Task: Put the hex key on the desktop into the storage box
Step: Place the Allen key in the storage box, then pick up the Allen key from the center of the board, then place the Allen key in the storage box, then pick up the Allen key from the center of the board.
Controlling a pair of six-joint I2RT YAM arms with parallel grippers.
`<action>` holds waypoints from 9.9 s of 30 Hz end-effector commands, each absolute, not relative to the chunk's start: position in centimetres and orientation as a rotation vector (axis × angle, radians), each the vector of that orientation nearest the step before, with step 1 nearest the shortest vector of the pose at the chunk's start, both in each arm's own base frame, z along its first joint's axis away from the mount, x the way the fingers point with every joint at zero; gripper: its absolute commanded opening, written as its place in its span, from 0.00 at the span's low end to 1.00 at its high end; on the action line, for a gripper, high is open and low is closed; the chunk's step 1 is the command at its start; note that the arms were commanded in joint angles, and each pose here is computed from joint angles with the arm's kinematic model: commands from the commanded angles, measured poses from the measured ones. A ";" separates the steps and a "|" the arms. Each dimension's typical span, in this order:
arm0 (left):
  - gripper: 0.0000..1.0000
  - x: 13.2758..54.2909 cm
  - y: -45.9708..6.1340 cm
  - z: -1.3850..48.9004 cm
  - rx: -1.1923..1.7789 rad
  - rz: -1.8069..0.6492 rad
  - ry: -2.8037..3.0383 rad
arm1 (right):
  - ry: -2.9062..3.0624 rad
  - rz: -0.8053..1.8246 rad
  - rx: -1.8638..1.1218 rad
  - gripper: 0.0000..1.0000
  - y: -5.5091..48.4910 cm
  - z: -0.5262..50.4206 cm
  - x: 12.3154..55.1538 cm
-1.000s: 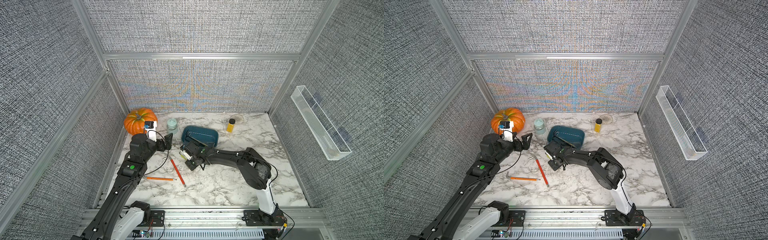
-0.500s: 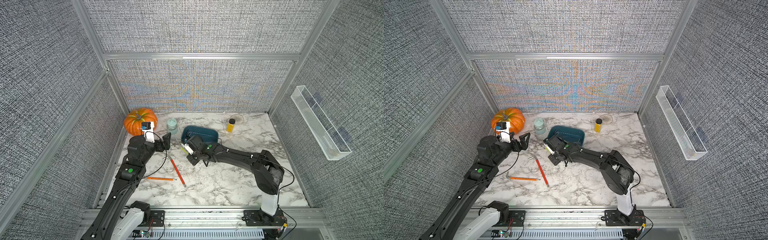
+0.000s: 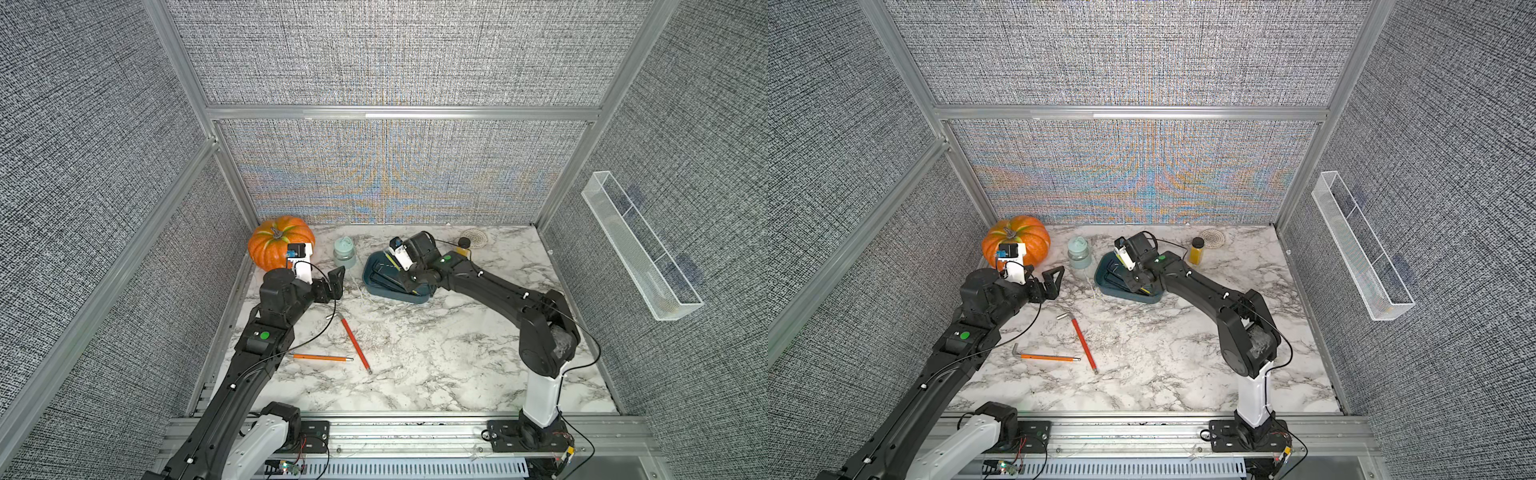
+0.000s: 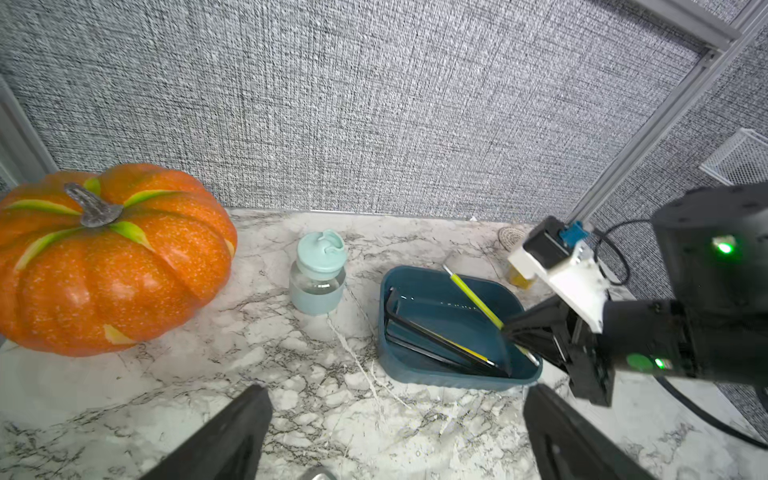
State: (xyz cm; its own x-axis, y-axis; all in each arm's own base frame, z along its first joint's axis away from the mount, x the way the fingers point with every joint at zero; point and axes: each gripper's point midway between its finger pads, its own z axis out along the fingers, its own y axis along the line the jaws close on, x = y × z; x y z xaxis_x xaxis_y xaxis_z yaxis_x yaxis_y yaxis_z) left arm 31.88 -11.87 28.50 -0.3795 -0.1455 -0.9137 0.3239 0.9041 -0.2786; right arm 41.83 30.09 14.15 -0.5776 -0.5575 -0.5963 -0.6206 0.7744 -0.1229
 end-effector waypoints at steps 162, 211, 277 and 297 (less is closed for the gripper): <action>1.00 30.4 -11.6 33.6 0.094 -0.561 1.775 | 2.329 -0.066 -0.961 0.00 30.0 11.3 44.5; 1.00 29.9 -11.4 32.7 0.136 -0.513 1.855 | 2.142 0.324 -0.972 0.68 36.4 15.9 39.0; 1.00 30.2 -12.2 31.7 0.087 -0.607 1.971 | 2.056 0.339 -1.374 0.00 46.0 8.3 25.3; 1.00 30.4 -12.5 31.2 0.094 -0.615 1.969 | 2.141 0.176 -1.019 0.00 31.9 14.3 38.0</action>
State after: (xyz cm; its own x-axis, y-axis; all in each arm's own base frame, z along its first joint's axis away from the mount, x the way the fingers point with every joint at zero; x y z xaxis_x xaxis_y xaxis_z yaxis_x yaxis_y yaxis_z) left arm 30.20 -12.23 30.71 -0.4913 -0.1977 -0.8483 0.3071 0.8720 -0.3811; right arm 37.66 32.49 14.58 -0.4077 -0.6014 -0.6871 -0.7062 0.6847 -0.1803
